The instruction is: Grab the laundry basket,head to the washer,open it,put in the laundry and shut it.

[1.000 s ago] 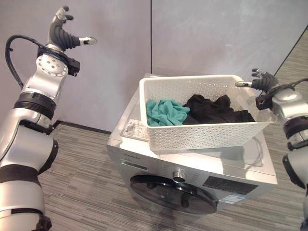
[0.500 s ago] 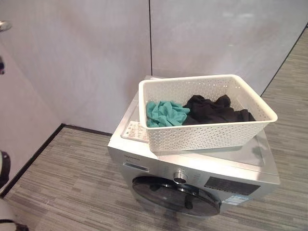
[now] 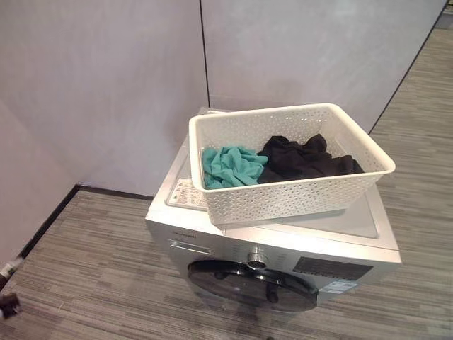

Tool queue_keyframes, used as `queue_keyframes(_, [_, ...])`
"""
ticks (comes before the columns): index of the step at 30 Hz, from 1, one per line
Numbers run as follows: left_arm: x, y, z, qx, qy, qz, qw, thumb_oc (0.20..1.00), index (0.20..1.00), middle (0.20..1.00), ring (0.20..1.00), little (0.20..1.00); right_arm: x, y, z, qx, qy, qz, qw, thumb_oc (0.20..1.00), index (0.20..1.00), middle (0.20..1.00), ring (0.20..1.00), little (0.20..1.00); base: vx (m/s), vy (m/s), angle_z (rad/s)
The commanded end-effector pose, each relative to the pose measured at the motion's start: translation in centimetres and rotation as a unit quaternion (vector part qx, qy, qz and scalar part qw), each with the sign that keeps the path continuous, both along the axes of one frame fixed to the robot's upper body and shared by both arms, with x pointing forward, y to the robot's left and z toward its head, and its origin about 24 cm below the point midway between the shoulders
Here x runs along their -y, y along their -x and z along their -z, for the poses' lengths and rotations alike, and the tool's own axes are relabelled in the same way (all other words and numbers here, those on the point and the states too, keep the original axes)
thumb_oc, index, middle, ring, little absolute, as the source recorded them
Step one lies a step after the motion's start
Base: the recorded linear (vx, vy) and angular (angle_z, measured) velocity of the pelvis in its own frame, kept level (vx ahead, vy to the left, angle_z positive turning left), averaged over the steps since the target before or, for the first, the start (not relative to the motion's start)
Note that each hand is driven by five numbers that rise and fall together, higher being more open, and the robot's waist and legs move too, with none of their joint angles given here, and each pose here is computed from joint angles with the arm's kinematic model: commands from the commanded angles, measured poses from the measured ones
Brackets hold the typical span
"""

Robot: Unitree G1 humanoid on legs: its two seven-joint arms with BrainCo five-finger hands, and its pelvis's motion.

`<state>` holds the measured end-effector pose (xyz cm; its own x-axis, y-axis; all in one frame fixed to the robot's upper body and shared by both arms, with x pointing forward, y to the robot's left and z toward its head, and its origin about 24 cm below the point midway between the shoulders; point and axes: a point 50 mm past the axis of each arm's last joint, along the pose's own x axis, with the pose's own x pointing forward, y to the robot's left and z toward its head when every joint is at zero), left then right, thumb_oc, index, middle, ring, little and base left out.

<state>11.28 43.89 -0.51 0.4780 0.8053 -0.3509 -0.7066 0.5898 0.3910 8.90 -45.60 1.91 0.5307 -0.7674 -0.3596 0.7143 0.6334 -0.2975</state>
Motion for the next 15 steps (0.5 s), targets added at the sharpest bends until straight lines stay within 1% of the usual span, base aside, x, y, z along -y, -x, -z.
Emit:
queue_keyframes(1, [0.7, -0.3, 1.6, 0.006, 0.032, -0.005, 0.999, 1.0, 1.0, 1.0, 1.0, 1.0, -1.7, -0.9, 2.0, -0.017, -0.024, -0.051, 0.998, 1.0, 1.0, 1.0, 1.0, 1.0, 0.0, 0.0, 0.0])
queue_keyframes(3, [3.0, 1.0, 5.2, -0.034, 0.097, -0.019, 0.995, 1.0, 1.0, 1.0, 1.0, 1.0, -3.9, 0.1, 5.4, -0.052, -0.08, -0.059, 0.994, 1.0, 1.0, 1.0, 1.0, 1.0, -0.01, -0.01, -0.02])
queue_keyframes(5, [7.0, 2.0, 9.3, -0.092, 0.169, -0.008, 0.981, 1.0, 1.0, 1.0, 1.0, 1.0, -7.0, 1.0, 9.6, -0.131, -0.14, -0.087, 0.978, 1.0, 1.0, 1.0, 1.0, 1.0, 0.0, 0.0, 0.0])
queue_keyframes(10, [7.0, 2.0, 9.3, -0.092, 0.169, -0.008, 0.981, 1.0, 1.0, 1.0, 1.0, 1.0, -7.0, 1.0, 9.6, -0.13, -0.14, -0.087, 0.978, 1.0, 1.0, 1.0, 1.0, 1.0, 0.0, 0.0, 0.0])
queue_keyframes(11, [11.4, 2.4, 12.3, -0.171, 0.214, 0.044, 0.961, 1.0, 1.0, 1.0, 1.0, 1.0, -11.5, 1.6, 13.7, -0.241, -0.19, -0.147, 0.94, 1.0, 1.0, 1.0, 1.0, 1.0, 0.0, -0.051, 0.01])
queue_keyframes(12, [13.9, 2.4, 13.6, -0.209, 0.229, 0.08, 0.948, 1.0, 1.0, 1.0, 1.0, 1.0, -15.0, 1.2, 15.5, -0.29, -0.202, -0.21, 0.912, 1.0, 1.0, 1.0, 1.0, 1.0, 0.02, -0.093, 0.02])
queue_keyframes(13, [16.4, 2.1, 14.5, -0.242, 0.236, 0.128, 0.933, 1.0, 1.0, 1.0, 1.0, 1.0, -19.2, -0.1, 16.7, -0.286, -0.224, -0.277, 0.89, 1.0, 1.0, 1.0, 1.0, 1.0, 0.03, -0.079, 0.04])
queue_keyframes(14, [16.9, 2.1, 14.7, -0.247, 0.238, 0.137, 0.929, 1.0, 1.0, 1.0, 1.0, 1.0, -20.2, -0.7, 16.7, -0.276, -0.226, -0.298, 0.885, 1.0, 1.0, 1.0, 1.0, 1.0, 0.02, -0.053, 0.01])
queue_keyframes(15, [16.9, 2.1, 14.7, -0.247, 0.238, 0.137, 0.929, 1.0, 1.0, 1.0, 1.0, 1.0, -20.2, -0.7, 16.7, -0.276, -0.226, -0.298, 0.885, 1.0, 1.0, 1.0, 1.0, 1.0, 0.0, -0.04, -0.03])
